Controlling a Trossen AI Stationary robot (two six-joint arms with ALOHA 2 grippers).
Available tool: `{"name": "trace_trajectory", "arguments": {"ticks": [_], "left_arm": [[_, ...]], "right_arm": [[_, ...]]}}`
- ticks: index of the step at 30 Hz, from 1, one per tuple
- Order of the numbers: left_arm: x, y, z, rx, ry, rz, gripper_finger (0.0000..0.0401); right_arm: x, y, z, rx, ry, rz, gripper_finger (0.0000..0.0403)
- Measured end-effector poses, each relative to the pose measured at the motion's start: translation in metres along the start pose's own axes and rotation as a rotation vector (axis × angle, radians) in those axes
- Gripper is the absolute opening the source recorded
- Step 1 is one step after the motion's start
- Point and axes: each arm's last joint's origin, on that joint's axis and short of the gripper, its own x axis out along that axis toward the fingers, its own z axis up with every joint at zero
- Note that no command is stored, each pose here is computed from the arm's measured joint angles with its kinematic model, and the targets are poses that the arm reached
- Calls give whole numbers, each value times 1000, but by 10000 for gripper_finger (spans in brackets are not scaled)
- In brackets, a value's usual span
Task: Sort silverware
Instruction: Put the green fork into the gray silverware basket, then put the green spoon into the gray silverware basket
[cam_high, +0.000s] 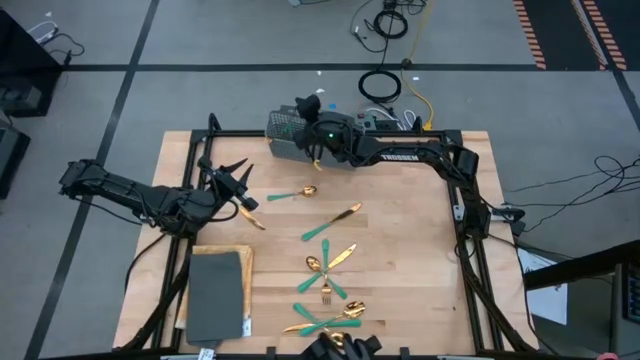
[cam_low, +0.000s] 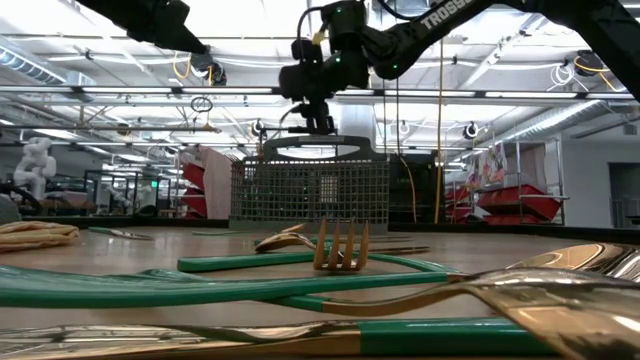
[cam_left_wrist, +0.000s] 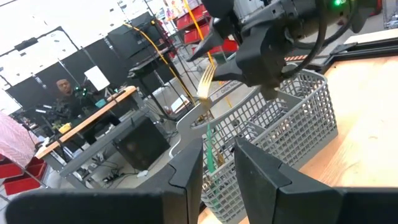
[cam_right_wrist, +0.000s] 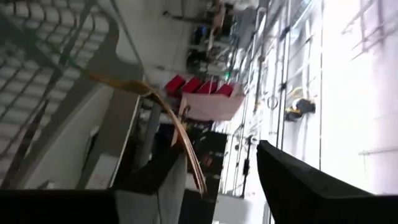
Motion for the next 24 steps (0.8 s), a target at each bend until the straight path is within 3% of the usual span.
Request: {"name": "trace_trajectory", "arguments": {"ticks": [11,17,21,24], "left_arm": [[0,0,0,6,2,-1,99],[0,0,-1,-5,3,-1,99],[0,0,-1,-83,3,-2,99],[0,-1,-2,-117,6,-29,99]], "right_arm": [[1,3,0,62,-12,29,197],[-4,2,0,46,170,45,197],[-25,8,24,-1,269,123,197],[-48,24,49,-48,195,261,197]]}}
